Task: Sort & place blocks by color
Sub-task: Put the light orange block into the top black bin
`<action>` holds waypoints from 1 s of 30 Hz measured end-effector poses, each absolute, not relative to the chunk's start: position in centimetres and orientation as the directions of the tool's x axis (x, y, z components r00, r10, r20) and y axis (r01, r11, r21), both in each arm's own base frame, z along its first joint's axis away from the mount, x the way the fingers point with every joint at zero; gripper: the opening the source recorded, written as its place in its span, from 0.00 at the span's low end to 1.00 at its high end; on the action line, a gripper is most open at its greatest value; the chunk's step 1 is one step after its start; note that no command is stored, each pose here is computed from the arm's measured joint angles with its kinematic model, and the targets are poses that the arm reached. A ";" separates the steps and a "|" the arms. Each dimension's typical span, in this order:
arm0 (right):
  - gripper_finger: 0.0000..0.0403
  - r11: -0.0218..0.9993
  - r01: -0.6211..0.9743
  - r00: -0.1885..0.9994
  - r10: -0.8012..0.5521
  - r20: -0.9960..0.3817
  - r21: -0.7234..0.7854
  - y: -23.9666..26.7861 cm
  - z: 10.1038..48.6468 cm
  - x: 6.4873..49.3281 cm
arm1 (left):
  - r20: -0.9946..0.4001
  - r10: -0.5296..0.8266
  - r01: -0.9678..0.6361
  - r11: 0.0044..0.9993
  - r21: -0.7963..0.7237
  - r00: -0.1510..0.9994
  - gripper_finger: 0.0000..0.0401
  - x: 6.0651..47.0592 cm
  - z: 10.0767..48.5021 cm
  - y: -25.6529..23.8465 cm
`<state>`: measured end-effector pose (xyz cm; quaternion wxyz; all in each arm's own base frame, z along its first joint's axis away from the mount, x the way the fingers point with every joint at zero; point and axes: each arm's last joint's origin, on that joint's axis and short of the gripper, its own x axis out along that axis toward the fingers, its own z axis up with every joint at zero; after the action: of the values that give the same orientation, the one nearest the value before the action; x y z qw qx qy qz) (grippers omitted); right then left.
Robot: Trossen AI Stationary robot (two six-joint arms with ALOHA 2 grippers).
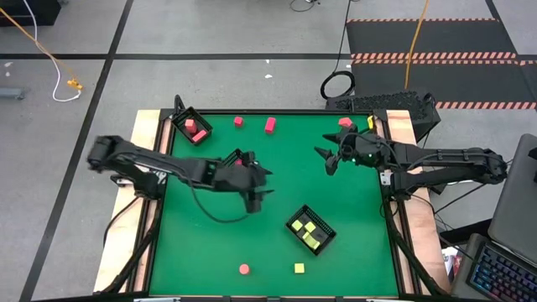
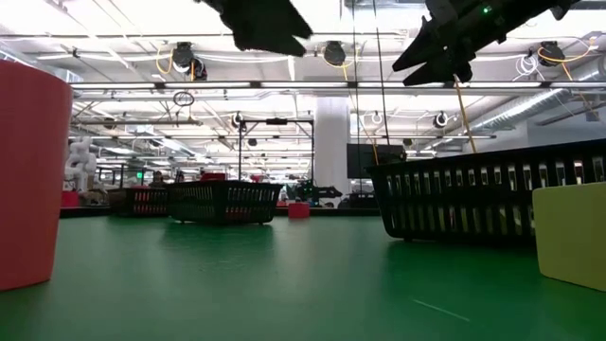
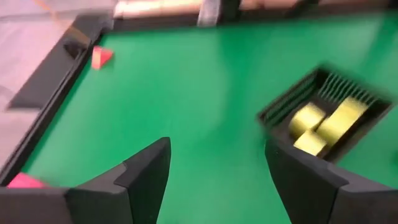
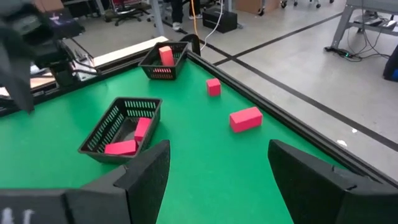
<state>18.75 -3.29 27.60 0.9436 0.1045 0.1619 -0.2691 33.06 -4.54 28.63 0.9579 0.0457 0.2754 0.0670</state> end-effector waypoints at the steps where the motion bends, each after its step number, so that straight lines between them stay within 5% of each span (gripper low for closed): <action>1: 0.66 0.834 0.540 0.804 -0.473 -0.361 0.110 -3.3 27.6 18.8 | -0.489 0.136 -0.100 0.990 0.100 0.861 0.65 32.2 28.6 -4.2; 12: 0.66 0.840 0.531 0.819 -0.477 -0.319 0.106 -3.5 27.3 20.5 | -0.211 0.131 -0.130 0.991 0.016 0.969 0.65 23.6 28.8 -1.8; 30: 0.66 0.874 0.483 0.850 -0.455 -0.267 0.049 -5.7 23.2 26.9 | -0.187 0.195 -0.205 0.978 -0.034 0.963 0.65 17.4 25.3 2.1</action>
<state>26.94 -5.66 23.15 0.9600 0.0571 0.1245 -0.2444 17.36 2.11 25.26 0.9903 -0.0264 0.0918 0.1009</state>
